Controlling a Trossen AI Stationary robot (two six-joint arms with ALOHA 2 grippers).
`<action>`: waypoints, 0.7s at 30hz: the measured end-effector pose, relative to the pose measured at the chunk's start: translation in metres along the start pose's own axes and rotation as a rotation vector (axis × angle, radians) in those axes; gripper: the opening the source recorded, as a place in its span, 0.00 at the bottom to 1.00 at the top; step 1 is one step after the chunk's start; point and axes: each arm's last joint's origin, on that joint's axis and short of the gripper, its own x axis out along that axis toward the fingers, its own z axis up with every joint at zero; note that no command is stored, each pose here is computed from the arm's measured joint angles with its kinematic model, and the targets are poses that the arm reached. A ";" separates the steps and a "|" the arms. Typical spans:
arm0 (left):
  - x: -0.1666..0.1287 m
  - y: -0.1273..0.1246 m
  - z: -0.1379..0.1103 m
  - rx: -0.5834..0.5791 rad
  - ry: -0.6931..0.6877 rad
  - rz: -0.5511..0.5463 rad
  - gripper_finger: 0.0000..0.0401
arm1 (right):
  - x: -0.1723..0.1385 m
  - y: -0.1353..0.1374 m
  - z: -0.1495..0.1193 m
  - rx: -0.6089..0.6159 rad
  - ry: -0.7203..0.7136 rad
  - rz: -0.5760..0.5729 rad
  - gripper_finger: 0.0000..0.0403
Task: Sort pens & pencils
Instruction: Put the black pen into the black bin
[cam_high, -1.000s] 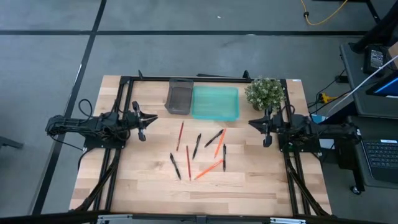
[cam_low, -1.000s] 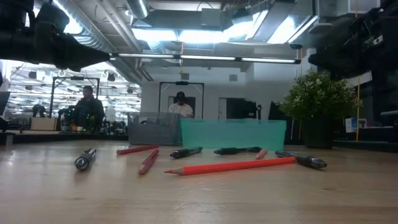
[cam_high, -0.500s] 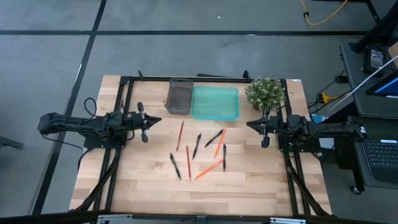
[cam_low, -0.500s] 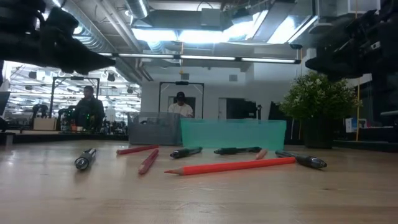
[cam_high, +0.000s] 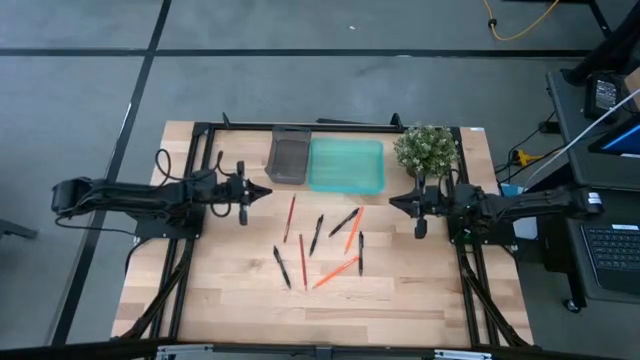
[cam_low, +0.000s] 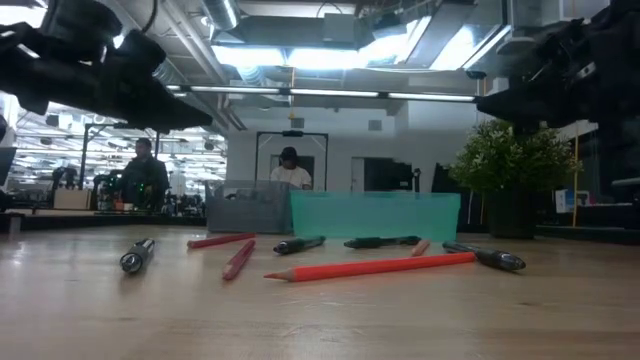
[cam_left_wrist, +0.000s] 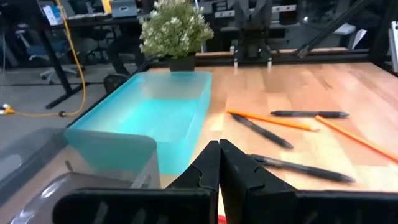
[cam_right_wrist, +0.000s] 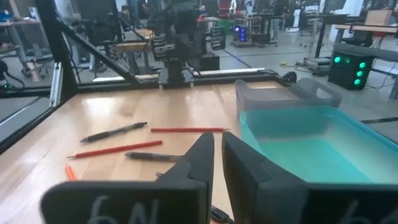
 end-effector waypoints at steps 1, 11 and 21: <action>0.002 0.001 0.000 -0.002 -0.002 -0.004 0.00 | 0.003 0.000 0.001 -0.002 0.015 0.000 0.09; 0.032 0.012 0.010 0.064 0.008 -0.041 0.00 | 0.078 0.011 0.033 -0.230 0.156 0.076 0.09; 0.063 0.038 0.012 0.041 0.082 -0.141 0.00 | 0.113 -0.022 0.037 -0.190 0.245 0.173 0.06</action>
